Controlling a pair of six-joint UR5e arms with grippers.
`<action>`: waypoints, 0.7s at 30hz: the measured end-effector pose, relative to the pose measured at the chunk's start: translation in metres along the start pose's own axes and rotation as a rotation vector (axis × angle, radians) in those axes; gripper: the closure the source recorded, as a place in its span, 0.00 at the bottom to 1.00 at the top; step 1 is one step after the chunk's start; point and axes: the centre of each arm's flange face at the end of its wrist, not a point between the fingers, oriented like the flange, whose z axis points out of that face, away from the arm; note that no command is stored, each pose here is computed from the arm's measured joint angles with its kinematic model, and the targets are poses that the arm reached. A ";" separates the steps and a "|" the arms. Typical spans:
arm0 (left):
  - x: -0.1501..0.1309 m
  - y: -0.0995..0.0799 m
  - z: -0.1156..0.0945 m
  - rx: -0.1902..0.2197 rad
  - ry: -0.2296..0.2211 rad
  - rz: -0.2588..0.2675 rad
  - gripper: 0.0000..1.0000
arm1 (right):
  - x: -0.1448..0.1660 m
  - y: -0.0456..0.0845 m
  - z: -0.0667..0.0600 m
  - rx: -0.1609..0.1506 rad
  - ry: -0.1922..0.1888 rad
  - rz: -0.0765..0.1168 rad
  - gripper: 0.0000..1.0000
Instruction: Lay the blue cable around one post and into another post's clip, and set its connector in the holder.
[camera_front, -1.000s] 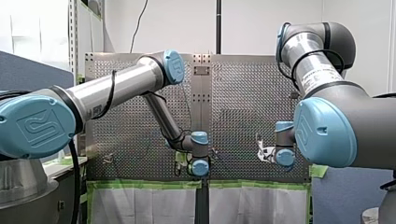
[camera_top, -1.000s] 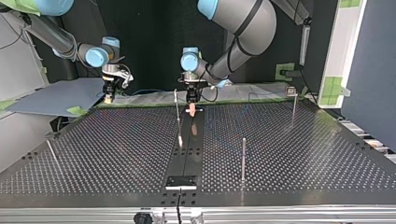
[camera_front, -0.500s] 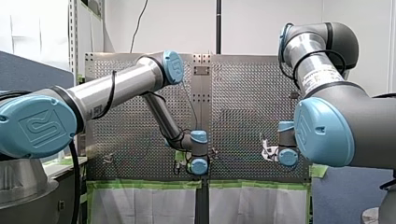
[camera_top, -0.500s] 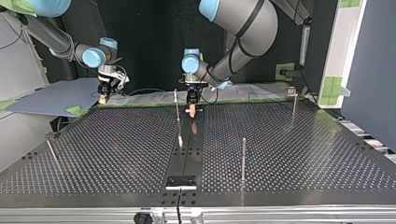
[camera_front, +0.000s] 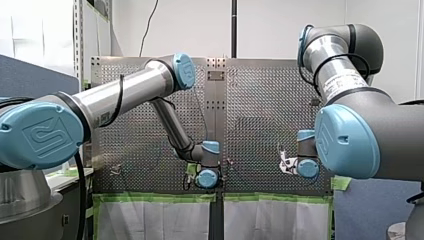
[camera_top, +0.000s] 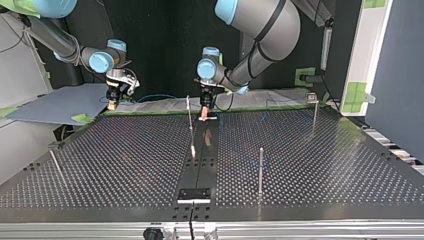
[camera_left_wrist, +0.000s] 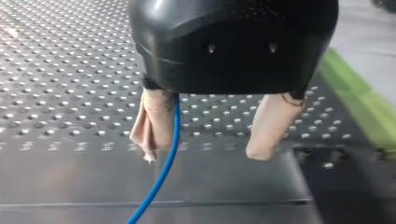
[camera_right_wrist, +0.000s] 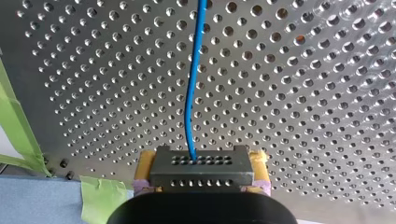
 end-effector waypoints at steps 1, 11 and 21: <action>0.002 0.002 -0.003 0.007 0.015 0.006 0.02 | 0.000 0.000 0.000 0.000 -0.001 -0.001 1.00; -0.008 0.009 -0.022 0.083 0.097 0.051 0.02 | 0.001 -0.006 -0.001 0.012 0.003 0.005 1.00; -0.018 0.012 -0.030 0.137 0.155 0.086 0.02 | 0.001 -0.007 -0.001 0.018 0.005 0.013 1.00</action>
